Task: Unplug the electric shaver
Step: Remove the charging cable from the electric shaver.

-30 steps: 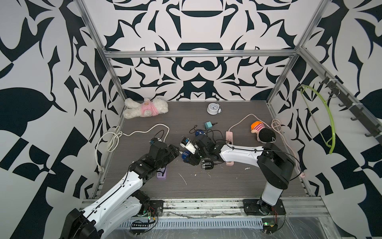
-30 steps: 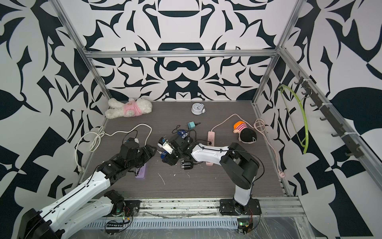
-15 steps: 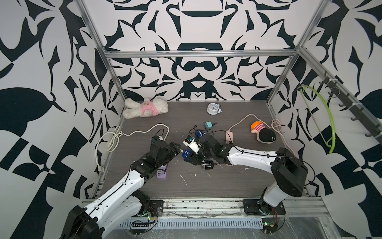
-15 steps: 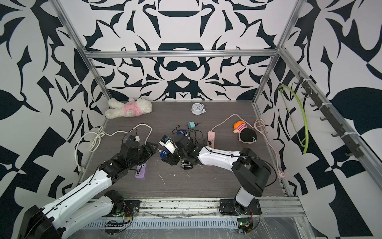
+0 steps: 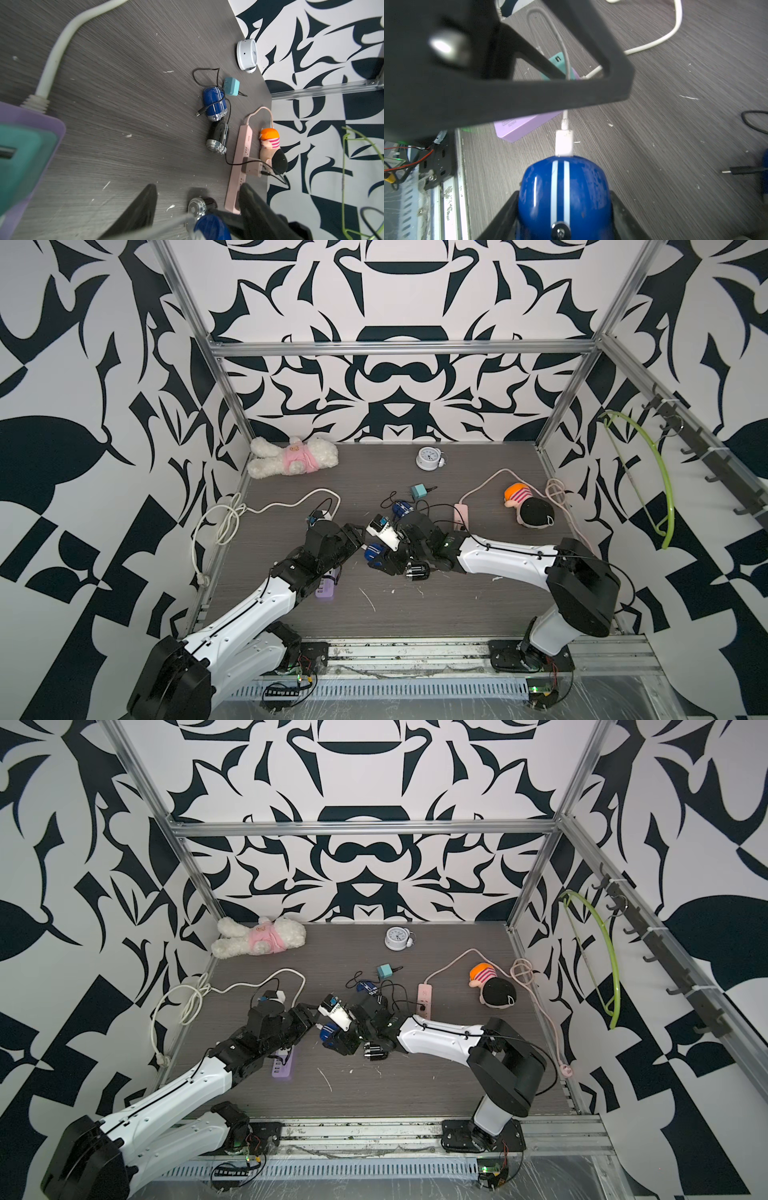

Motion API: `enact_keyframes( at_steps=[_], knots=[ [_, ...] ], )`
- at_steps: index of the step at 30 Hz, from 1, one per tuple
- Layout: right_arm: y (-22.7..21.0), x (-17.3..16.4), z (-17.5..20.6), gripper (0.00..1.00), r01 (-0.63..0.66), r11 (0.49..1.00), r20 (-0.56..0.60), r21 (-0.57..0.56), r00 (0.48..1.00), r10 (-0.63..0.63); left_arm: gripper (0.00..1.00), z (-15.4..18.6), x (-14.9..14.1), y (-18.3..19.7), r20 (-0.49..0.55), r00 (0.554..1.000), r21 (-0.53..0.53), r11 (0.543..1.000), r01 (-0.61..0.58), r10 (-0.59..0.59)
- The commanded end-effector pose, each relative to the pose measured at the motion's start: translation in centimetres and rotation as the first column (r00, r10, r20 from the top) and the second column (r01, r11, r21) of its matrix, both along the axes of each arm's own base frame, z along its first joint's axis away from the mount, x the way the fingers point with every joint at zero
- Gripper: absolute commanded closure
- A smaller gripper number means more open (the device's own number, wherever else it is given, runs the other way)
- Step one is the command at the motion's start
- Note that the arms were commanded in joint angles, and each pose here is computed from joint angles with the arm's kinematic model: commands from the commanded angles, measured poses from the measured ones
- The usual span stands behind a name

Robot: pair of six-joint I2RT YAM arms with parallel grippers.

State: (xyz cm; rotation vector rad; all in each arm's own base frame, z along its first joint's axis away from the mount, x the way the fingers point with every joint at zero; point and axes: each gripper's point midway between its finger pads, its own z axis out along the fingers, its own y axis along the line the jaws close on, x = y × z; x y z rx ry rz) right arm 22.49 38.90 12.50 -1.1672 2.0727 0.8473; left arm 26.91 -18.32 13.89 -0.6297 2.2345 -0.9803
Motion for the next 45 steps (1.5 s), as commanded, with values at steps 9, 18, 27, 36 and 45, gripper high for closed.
enact_keyframes(
  at_steps=[9,18,27,36,45],
  knots=[
    [1.0,0.4,4.5,1.00,-0.011,0.995,0.081,0.102,0.997,0.003,0.49,0.3,1.1,-1.8,0.028,0.999,-0.051,0.998,0.048,-0.047],
    [0.9,0.5,4.4,1.00,-0.003,0.995,0.088,0.097,0.996,-0.006,0.73,0.3,0.9,-1.4,0.032,0.999,-0.043,0.998,0.037,-0.036],
    [0.7,0.6,4.2,1.00,0.004,0.996,0.092,0.090,0.996,-0.012,0.97,0.1,1.0,-1.4,0.029,0.999,-0.041,0.999,0.035,-0.034],
    [0.1,0.5,3.6,1.00,0.011,0.998,0.097,0.066,0.995,-0.017,1.00,0.0,1.0,-1.0,0.035,0.999,-0.031,0.999,0.017,-0.016],
    [-0.9,-0.1,0.8,1.00,0.021,1.000,0.060,0.003,0.998,-0.021,1.00,-0.8,0.7,0.2,0.043,0.999,0.008,1.000,-0.016,0.015]
  ],
)
